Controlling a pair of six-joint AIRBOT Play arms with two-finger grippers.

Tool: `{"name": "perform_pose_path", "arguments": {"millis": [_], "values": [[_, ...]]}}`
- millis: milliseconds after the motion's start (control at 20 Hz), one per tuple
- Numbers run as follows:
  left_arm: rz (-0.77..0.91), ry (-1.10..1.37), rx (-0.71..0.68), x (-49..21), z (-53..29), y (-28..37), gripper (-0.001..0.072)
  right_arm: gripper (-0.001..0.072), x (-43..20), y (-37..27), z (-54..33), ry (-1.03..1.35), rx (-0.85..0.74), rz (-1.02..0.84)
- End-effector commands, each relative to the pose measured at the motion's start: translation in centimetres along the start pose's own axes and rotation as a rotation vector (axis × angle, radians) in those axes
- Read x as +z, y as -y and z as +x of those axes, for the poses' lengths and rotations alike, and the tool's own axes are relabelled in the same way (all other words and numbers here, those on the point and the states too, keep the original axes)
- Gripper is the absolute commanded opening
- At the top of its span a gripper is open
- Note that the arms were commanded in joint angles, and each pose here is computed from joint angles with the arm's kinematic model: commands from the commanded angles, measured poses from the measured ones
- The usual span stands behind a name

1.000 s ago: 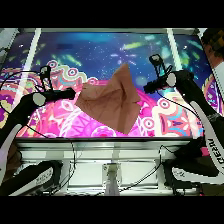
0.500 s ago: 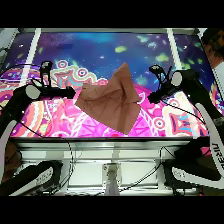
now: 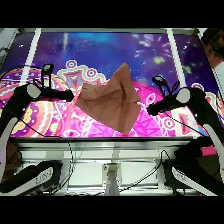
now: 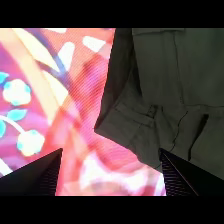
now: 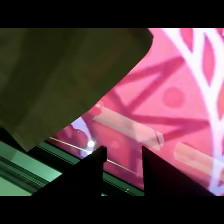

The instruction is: Fold the clothes and pants, and hang the long-sleeved shirts on hangers.

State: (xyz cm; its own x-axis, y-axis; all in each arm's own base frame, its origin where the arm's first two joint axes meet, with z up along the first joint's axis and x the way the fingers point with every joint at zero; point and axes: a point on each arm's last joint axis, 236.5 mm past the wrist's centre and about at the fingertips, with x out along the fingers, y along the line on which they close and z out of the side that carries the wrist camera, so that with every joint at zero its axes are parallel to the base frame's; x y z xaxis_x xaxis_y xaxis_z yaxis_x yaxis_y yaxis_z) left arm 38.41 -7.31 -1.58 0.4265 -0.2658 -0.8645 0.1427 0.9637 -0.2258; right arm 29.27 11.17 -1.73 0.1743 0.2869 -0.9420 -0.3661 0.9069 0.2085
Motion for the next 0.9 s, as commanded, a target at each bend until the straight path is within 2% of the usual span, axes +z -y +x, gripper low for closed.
{"name": "perform_pose_path", "arguments": {"millis": [0, 150, 400, 850], "values": [[-0.055, -0.105, -0.103, -2.2, 2.4, 0.2, 0.0689, 0.0262, -1.3, -1.3, 1.4, 0.017, 0.059, 0.051], [-0.088, -0.126, -0.189, -2.6, 4.4, -0.2, 0.0689, 0.0263, -1.3, -1.3, 1.5, 0.02, 0.059, 0.054], [-0.082, -0.163, -0.2, -2.4, 6.5, -0.9, 0.0686, 0.0263, -0.2, -0.9, 1.5, 0.066, 0.045, 0.056], [-0.096, -0.256, -0.254, -4.1, 7.8, 0.2, 0.0627, 0.0263, 0.2, -0.9, 1.5, 0.084, 0.047, 0.062]]}}
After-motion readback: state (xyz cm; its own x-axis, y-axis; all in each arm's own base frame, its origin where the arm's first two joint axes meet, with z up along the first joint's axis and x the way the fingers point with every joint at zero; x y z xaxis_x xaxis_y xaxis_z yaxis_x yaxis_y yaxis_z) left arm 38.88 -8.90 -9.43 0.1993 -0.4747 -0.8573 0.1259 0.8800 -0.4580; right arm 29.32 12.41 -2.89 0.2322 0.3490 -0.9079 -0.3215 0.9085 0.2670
